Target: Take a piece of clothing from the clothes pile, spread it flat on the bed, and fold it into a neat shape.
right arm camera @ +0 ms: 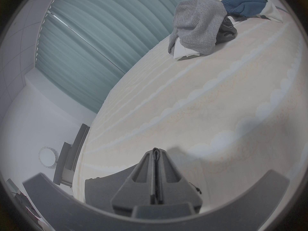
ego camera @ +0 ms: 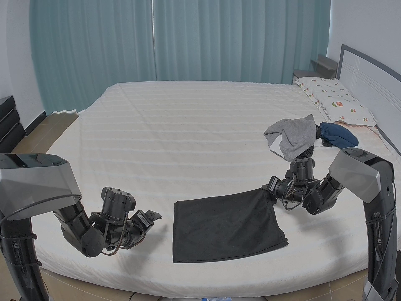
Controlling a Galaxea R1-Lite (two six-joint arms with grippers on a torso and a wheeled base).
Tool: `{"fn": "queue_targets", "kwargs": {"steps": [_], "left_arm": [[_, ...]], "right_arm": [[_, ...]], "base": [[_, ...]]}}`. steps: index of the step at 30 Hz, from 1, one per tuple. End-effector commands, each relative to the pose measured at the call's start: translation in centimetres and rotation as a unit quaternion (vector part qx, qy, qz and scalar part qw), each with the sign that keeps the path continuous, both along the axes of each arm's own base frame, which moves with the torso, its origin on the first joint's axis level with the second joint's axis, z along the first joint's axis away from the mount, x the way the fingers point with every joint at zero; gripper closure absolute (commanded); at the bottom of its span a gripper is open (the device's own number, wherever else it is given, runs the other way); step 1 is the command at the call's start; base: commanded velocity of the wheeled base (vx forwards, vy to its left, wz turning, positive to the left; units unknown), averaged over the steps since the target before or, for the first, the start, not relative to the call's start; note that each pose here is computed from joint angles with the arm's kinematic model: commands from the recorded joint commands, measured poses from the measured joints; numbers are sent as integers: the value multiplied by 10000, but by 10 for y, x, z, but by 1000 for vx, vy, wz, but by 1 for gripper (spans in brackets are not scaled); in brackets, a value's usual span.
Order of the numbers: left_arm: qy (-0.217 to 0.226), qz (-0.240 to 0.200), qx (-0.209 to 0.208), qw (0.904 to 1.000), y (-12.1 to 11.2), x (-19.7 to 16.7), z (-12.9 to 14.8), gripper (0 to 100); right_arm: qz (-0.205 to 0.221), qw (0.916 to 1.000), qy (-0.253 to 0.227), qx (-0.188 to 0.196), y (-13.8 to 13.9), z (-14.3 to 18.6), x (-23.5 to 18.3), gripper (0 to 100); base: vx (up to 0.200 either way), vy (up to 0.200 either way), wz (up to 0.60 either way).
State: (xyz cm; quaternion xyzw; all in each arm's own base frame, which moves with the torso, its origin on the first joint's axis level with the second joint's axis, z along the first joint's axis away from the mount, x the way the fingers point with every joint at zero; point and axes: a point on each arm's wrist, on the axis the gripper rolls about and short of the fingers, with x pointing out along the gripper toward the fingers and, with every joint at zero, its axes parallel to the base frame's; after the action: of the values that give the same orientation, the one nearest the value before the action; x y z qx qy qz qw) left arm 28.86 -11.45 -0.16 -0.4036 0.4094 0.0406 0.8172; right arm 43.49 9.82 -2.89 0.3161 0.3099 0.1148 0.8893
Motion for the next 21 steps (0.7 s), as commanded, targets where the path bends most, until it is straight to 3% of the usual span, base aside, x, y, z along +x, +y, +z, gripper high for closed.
{"fn": "queue_targets", "kwargs": {"steps": [1,11,16,21], "left_arm": [[-1,4,-3,10000,0,0,0,0],[-1,12,-3,10000,0,1,0,0],[-1,12,-3,10000,0,1,0,0],[-7,71,-70,10000,0,1,1,0]], "right_arm": [[6,10000,8,0,0,-1,0,0],[-17,10000,-54,43,-2,10,-7,0],[-43,9997,145,206,-12,28,-30,0],[73,9979,526,366,-33,41,-84,0]], "base": [[0,0,0],[0,0,0],[0,0,0],[0,0,0]]}}
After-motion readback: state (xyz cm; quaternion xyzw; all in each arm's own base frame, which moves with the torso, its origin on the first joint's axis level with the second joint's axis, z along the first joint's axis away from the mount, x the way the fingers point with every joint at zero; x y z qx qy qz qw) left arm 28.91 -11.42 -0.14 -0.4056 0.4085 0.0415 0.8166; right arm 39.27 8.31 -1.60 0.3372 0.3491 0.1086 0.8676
